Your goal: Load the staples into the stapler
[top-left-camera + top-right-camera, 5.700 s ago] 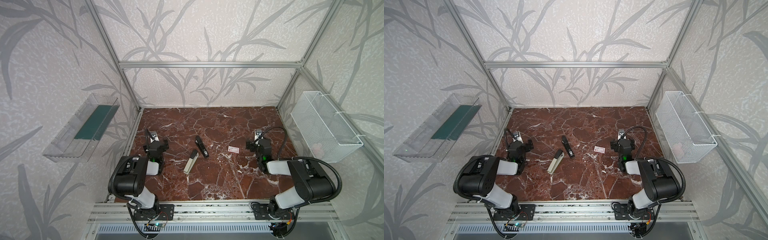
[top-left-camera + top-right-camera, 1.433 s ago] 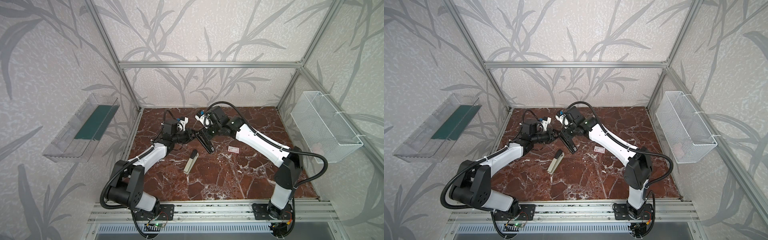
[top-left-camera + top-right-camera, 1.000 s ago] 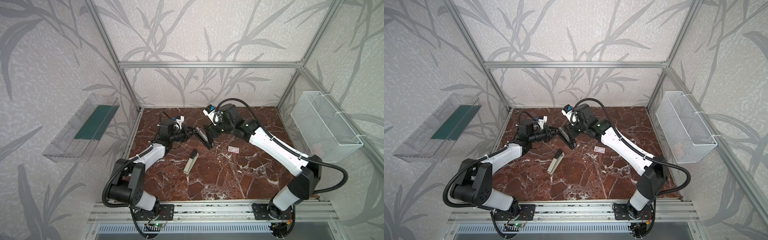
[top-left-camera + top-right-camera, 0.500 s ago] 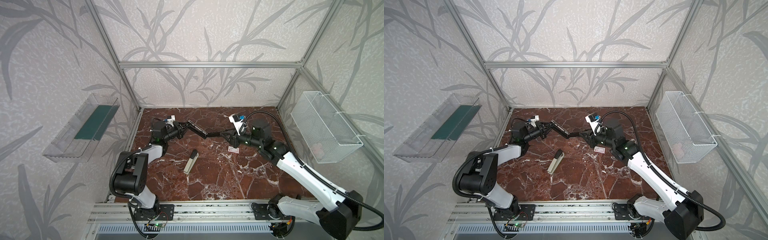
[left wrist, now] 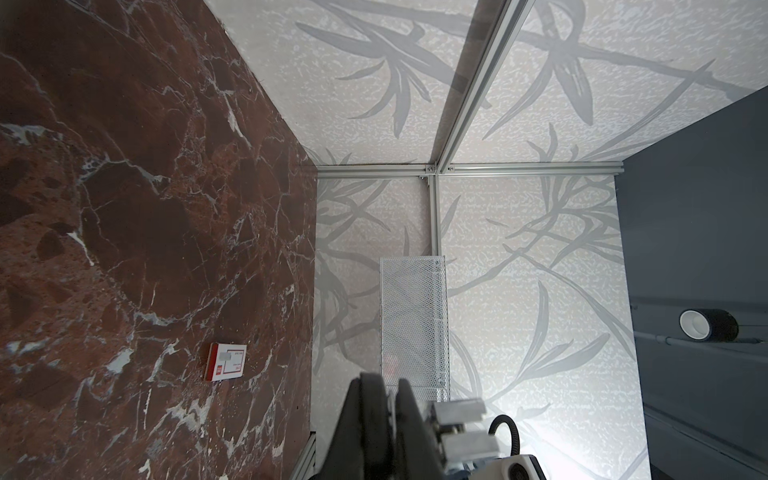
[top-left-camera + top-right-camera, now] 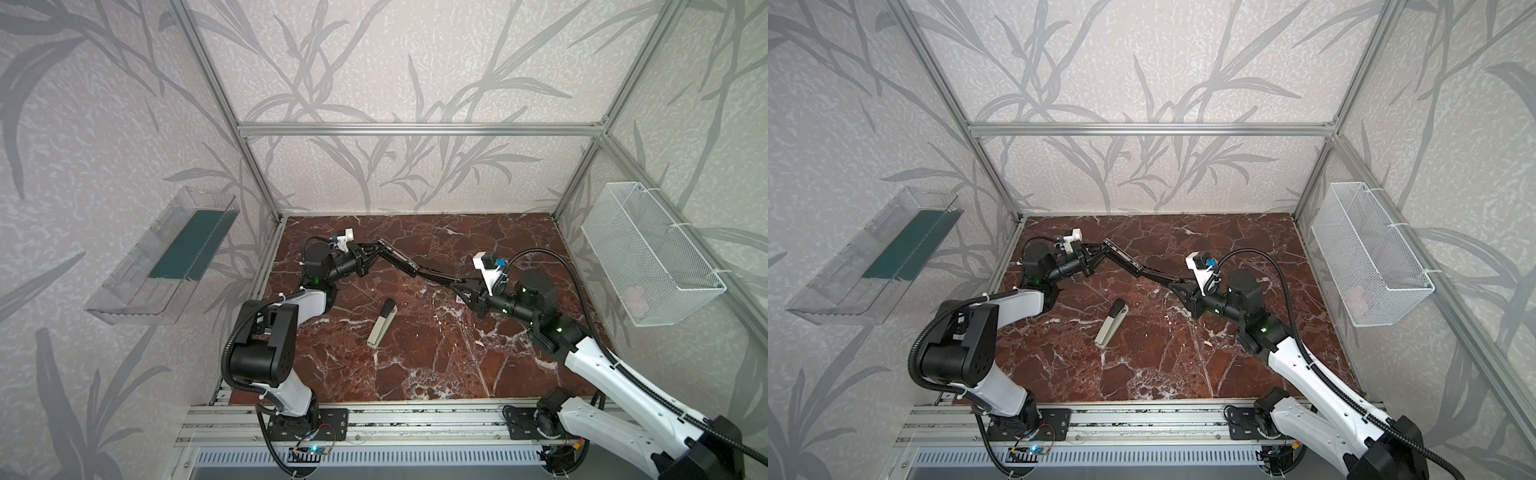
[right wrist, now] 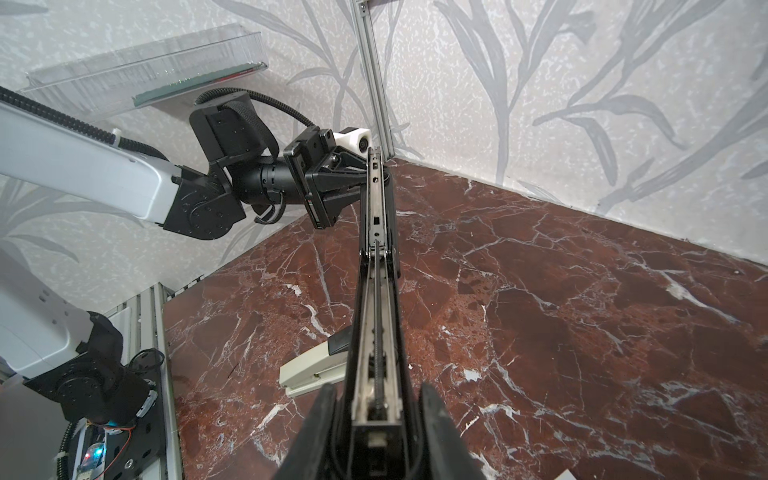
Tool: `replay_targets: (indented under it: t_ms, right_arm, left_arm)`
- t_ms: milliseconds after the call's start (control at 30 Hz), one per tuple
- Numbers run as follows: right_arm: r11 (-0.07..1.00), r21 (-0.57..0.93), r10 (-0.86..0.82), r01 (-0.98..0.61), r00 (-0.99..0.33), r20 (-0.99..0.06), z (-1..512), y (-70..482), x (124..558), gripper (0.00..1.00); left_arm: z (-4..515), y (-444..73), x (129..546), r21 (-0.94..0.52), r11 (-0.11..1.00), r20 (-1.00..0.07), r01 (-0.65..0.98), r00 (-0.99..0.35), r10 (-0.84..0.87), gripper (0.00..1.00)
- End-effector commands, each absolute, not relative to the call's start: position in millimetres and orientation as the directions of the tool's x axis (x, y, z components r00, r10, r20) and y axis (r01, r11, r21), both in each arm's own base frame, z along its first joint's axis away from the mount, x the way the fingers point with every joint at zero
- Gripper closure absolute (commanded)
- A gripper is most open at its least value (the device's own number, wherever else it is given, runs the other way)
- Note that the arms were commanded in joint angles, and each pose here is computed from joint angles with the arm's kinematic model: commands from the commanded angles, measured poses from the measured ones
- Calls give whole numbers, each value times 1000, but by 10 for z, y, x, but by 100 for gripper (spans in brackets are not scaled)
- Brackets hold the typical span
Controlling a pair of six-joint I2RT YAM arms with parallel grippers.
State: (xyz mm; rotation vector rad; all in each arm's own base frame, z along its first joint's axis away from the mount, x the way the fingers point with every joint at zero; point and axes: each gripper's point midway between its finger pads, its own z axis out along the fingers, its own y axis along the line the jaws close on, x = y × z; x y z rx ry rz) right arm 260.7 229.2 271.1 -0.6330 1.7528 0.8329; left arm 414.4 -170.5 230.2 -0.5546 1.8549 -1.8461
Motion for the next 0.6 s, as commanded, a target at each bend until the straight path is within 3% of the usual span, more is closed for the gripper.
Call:
replay_targets:
  t_ms: [0,133,300,567]
  right_arm:
    - [688,309,44,-657,-387,-921,2627,2070,2628,84]
    - [679,328,45,-656,-409,-911,2523,2082,2602,79]
    - [701,331,45,-632,-424,-905,2452,2022,2584,54]
    - [720,308,40,-622,-406,-913,2778,2025,2684,53]
  left_arm:
    - [2681,-1186,4497,-984,1,-114,177,-631,-768,100]
    - [2701,-1180,4502,-982,-29,-96,184,-631,-770,100]
    - [2740,-1188,4497,-980,-40,-95,195,-636,-766,100]
    - [2692,-1268,4384,-981,12,-138,192,-661,-738,100]
